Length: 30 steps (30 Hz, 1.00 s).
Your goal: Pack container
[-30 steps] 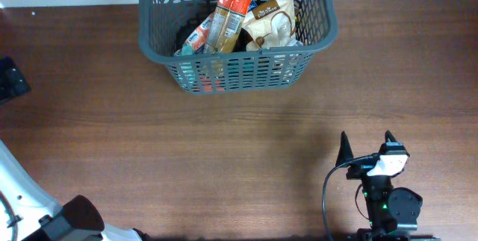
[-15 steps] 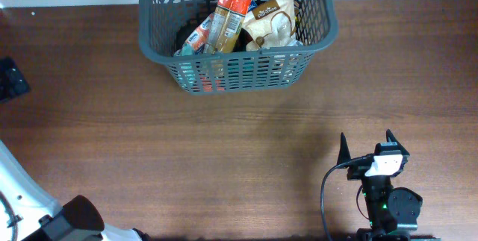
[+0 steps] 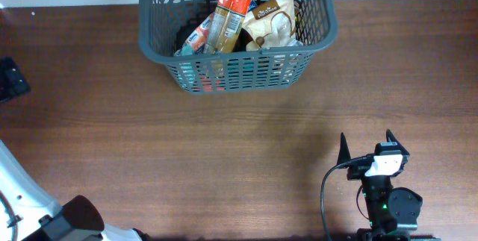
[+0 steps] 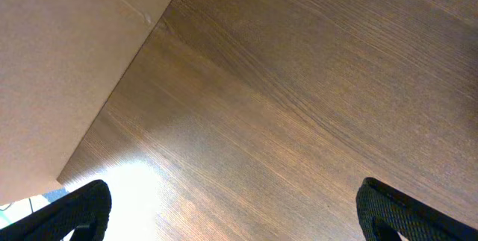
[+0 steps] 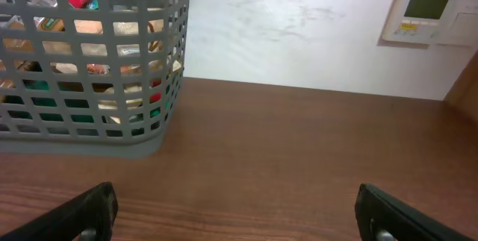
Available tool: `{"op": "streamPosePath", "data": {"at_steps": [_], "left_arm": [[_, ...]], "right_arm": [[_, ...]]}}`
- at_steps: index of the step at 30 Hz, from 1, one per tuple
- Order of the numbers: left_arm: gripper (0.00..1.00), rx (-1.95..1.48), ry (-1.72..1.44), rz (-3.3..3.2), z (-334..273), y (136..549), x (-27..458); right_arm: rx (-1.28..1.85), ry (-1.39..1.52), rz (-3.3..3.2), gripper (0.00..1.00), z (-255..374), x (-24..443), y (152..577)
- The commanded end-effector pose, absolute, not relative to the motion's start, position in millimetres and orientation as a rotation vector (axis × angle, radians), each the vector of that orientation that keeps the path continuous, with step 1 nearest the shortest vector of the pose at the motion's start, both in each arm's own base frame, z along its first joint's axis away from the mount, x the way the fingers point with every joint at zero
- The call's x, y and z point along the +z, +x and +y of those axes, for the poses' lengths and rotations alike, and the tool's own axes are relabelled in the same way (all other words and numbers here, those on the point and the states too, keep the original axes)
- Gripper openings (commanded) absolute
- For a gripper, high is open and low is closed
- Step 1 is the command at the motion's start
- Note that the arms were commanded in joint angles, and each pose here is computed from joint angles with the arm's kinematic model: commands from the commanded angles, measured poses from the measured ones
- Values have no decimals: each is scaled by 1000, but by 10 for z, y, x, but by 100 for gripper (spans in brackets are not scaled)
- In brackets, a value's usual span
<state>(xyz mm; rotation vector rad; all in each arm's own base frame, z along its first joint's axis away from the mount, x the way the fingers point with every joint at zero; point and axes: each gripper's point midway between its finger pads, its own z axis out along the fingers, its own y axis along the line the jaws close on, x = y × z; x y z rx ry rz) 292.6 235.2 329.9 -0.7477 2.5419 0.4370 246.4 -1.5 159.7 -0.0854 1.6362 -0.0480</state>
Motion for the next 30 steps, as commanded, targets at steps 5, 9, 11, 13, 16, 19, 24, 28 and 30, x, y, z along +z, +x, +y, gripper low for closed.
{"op": "streamPosePath", "data": {"at_steps": [5,9,11,13,16,19,24,28,30], "left_arm": [[99,426,-755,2531,2341,2914,3317],[99,426,-755,2531,2341,2914,3317],[99,425,-751,2532,2333,2920,3317],[99,423,-745,2533,2319,2931,3317],[99,463,-752,2517,2351,2897,3366],[99,387,-729,2468,2234,2937,3476],[99,0,-415,2204,1479,3479,4086],[99,-91,-89,1964,661,3758,4674],[99,-74,3,1864,312,3808,4849]], "right_arm": [[-27,-106,1636,99,38,1581,2459],[-27,-106,1636,99,38,1581,2459],[-27,-106,1636,99,38,1581,2459],[-27,-106,1636,99,38,1581,2459],[-27,-106,1636,99,38,1581,2459],[-27,-106,1636,99,38,1581,2459],[-27,-106,1636,99,38,1581,2459],[-27,-106,1636,99,38,1581,2459],[-27,-106,1636,99,38,1581,2459]]}}
